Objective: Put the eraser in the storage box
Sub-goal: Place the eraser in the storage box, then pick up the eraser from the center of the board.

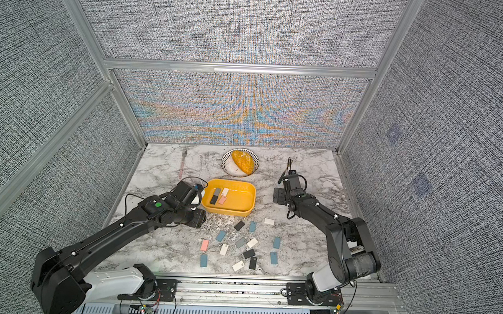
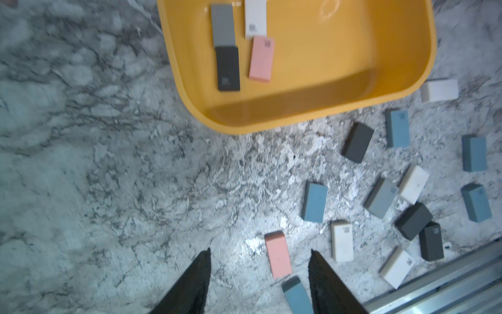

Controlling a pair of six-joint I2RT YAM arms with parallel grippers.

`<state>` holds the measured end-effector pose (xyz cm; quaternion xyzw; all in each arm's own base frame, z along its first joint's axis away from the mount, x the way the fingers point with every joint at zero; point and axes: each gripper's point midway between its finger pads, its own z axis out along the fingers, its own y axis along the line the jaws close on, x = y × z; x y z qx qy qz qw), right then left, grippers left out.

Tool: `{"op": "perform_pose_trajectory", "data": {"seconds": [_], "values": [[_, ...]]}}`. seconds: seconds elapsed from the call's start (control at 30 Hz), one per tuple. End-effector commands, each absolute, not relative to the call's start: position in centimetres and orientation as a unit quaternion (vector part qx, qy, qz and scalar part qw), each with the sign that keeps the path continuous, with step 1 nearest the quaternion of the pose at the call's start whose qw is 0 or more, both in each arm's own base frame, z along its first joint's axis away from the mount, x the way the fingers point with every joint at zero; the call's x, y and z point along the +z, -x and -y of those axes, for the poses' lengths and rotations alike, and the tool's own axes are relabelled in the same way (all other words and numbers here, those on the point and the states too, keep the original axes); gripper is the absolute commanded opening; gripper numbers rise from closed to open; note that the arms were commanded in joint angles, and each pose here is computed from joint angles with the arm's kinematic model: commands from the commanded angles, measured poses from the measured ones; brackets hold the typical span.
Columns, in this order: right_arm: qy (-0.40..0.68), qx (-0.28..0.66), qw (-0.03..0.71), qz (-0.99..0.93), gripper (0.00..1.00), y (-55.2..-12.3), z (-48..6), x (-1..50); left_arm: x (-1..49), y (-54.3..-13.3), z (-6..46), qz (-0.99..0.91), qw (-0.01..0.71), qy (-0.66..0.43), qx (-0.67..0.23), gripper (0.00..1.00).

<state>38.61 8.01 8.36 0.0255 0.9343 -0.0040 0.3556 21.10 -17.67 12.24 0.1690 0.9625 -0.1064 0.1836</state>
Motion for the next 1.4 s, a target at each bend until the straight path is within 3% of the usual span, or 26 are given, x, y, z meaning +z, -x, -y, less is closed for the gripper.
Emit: {"op": "perform_pose_trajectory", "data": {"seconds": [0.0, 0.4, 1.37], "values": [[-0.028, 0.002, 0.366, -0.93, 0.98, -39.1, -8.5, 9.0, 10.8, -19.4, 17.6, -0.97, 0.155, -0.15, -0.112, 0.6], [-0.028, -0.006, 0.364, -0.931, 0.98, -38.8, -8.5, 9.0, 6.4, -17.2, 18.8, -0.978, 0.1, -0.166, -0.071, 0.59], [-0.026, -0.012, 0.363, -0.931, 0.98, -38.5, -8.3, 8.7, 1.9, -15.9, 19.0, -0.986, 0.064, -0.154, -0.027, 0.55]]}}
